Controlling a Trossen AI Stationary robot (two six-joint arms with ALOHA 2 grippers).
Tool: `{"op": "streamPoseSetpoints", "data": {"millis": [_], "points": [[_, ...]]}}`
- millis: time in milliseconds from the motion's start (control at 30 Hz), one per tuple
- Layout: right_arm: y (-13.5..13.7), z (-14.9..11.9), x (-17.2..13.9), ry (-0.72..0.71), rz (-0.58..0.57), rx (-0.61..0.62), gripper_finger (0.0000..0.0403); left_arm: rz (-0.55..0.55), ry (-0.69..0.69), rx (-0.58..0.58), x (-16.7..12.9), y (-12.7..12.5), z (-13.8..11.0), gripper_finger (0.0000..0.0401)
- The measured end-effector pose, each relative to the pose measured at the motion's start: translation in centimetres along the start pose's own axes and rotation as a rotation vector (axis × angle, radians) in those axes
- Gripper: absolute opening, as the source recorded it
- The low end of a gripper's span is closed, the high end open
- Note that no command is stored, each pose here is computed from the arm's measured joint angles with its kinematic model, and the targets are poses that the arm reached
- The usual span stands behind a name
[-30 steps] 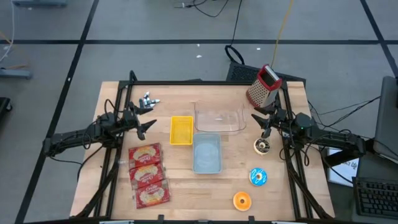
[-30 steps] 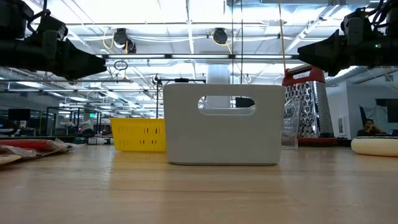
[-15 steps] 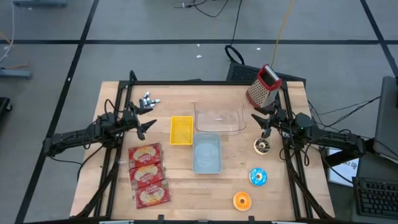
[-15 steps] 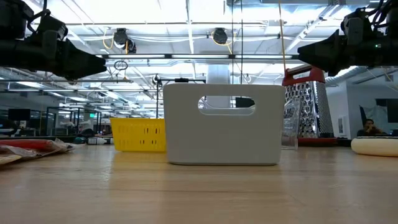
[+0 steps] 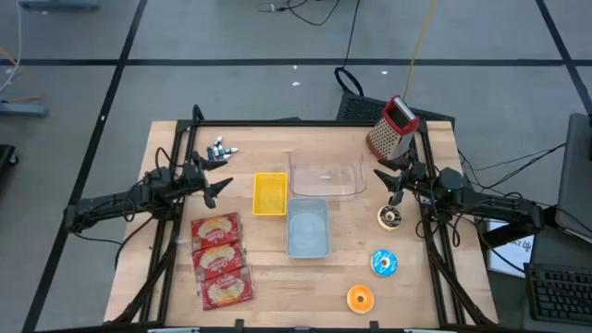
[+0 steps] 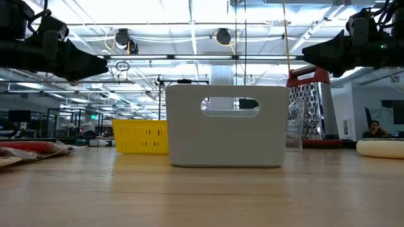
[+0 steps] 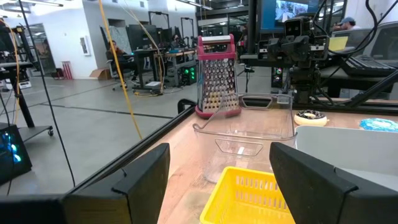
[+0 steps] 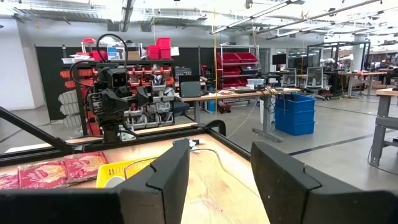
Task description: Pick & Place Food Item
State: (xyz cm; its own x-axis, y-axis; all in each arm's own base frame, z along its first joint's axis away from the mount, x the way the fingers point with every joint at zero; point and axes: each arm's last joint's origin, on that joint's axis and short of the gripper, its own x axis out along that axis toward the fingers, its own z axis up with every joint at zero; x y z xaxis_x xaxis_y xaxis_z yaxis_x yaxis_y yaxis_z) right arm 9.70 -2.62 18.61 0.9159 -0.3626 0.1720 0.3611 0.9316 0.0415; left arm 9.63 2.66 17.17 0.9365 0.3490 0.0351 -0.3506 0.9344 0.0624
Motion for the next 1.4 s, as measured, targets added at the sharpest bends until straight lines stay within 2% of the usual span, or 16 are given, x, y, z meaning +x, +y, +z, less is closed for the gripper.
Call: {"op": "streamPoseSetpoints", "data": {"millis": [1000, 1067, 1233, 1400], "points": [[0.0, 0.3, 0.0, -0.030, 0.001, 0.008, 0.0161, 0.000, 0.000, 0.000, 0.0, 0.0, 0.0, 0.0273], [0.0, 0.4, 0.0, -0.043, 0.009, 0.069, 0.0160, 0.000, 0.000, 0.000, 0.0, 0.0, 0.0, 0.0274], [0.1, 0.8, 0.0, -0.076, 0.034, 0.306, 0.0162, 0.000, 0.000, 0.000, 0.0, 0.0, 0.0, 0.0274], [0.1, 1.1, -0.1, -0.103, 0.046, 0.363, 0.0160, 0.000, 0.000, 0.000, 0.0, 0.0, 0.0, 0.0273]]}}
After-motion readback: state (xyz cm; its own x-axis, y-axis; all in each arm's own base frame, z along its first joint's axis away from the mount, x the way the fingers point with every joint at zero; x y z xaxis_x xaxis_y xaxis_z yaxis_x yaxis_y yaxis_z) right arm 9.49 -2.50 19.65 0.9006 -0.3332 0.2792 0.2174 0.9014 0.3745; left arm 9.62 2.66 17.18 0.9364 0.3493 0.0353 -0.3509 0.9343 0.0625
